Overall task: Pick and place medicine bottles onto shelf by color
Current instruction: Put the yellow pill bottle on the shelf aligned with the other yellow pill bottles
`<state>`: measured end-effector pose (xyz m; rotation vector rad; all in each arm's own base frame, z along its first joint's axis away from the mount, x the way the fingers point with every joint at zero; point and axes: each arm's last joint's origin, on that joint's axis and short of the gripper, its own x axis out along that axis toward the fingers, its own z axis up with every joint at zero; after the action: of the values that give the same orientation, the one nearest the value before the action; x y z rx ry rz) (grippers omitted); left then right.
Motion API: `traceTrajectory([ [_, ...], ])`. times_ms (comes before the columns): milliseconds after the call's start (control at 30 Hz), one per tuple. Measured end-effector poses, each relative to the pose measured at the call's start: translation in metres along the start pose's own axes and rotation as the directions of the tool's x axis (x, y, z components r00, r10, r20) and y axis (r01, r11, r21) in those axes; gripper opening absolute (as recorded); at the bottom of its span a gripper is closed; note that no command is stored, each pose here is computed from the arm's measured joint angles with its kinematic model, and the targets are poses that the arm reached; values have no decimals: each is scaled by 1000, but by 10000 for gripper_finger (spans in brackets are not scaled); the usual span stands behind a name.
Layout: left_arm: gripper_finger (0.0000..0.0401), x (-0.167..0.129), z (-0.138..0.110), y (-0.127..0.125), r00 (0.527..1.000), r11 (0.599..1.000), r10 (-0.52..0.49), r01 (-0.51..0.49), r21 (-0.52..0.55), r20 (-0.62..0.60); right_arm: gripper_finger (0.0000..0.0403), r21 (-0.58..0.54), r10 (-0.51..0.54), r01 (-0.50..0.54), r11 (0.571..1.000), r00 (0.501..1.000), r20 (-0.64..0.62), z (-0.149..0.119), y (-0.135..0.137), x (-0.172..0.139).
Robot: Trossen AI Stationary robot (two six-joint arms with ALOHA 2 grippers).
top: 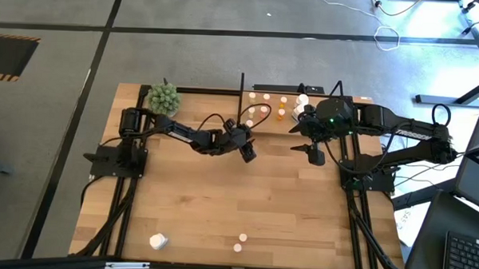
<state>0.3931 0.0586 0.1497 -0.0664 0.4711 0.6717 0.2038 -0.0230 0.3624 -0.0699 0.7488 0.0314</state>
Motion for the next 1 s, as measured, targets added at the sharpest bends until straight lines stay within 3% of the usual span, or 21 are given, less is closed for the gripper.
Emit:
traceTrajectory([
  [1000, 164, 5, 2, 10, 1000, 999, 30, -30, 30, -2, 273, 0, 1, -1, 1000, 1000, 1, 0, 0, 0],
])
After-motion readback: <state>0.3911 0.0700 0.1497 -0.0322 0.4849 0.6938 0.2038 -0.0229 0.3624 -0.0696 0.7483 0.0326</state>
